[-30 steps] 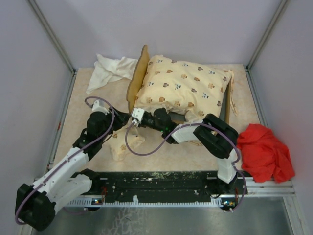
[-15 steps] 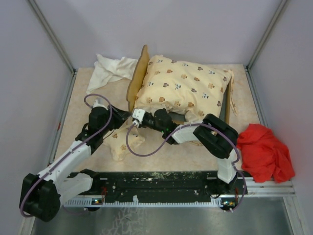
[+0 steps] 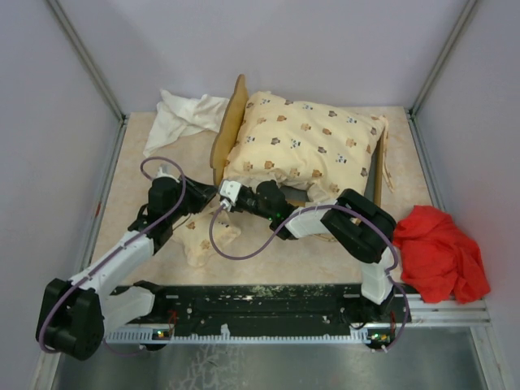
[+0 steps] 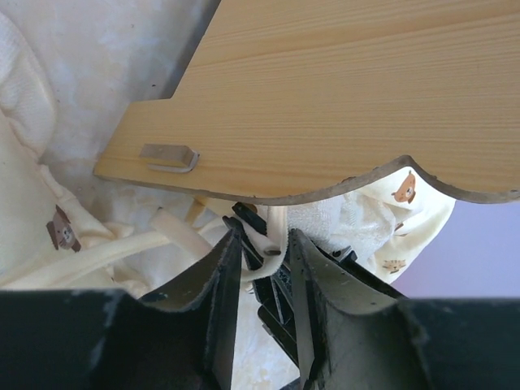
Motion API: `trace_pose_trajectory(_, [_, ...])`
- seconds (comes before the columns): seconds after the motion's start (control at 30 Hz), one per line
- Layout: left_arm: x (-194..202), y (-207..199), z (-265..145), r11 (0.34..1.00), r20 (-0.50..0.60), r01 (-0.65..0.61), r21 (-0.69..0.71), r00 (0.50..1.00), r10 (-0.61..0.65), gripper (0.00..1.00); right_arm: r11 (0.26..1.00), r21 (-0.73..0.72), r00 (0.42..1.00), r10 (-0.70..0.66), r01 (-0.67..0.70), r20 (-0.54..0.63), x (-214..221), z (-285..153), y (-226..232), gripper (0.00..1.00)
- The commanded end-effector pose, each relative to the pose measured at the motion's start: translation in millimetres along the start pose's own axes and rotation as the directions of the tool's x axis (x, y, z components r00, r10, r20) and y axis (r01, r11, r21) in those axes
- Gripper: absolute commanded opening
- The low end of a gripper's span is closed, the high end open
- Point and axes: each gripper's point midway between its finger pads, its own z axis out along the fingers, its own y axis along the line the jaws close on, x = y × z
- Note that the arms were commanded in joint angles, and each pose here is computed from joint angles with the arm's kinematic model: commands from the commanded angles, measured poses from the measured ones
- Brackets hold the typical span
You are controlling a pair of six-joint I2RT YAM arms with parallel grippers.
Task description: Set up the pet bed
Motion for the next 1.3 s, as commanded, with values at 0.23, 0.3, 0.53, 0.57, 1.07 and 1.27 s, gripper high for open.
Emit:
trace_pose_trajectory(0.23, [-4,-11,3,0.998,-0.004,-0.029,0.05,1.0,0.029,0.0,1.0,0.023,0.997,-0.016,0.014,0.08,-23,1,-11,0.0])
trace_pose_trajectory(0.3, [-5,-13,3,0.998,-0.001,-0.039,0.054,0.999,0.039,0.0,0.999,0.036,0.997,-0.021,0.019,0.075,-22,-3,-12,0.09])
trace_pose_trajectory(0.53, [-8,-23,1,0.996,-0.002,-0.064,0.067,0.998,0.064,0.0,0.989,-0.066,0.99,-0.131,0.134,0.056,-11,-32,15,0.38])
trace_pose_trajectory(0.57, [-9,-24,0,0.995,-0.001,-0.068,0.067,0.998,0.068,0.0,0.981,-0.082,0.984,-0.17,0.174,0.056,-11,-34,19,0.38])
trace_pose_trajectory(1.07, [-9,-26,3,0.995,-0.012,-0.079,0.061,0.997,0.08,0.0,0.848,-0.175,0.864,-0.502,0.499,0.031,-2,8,52,0.41])
trace_pose_trajectory(1.27, [-9,-27,5,0.995,-0.018,-0.081,0.062,0.996,0.083,0.0,0.829,-0.221,0.852,-0.524,0.514,0.018,6,21,56,0.41])
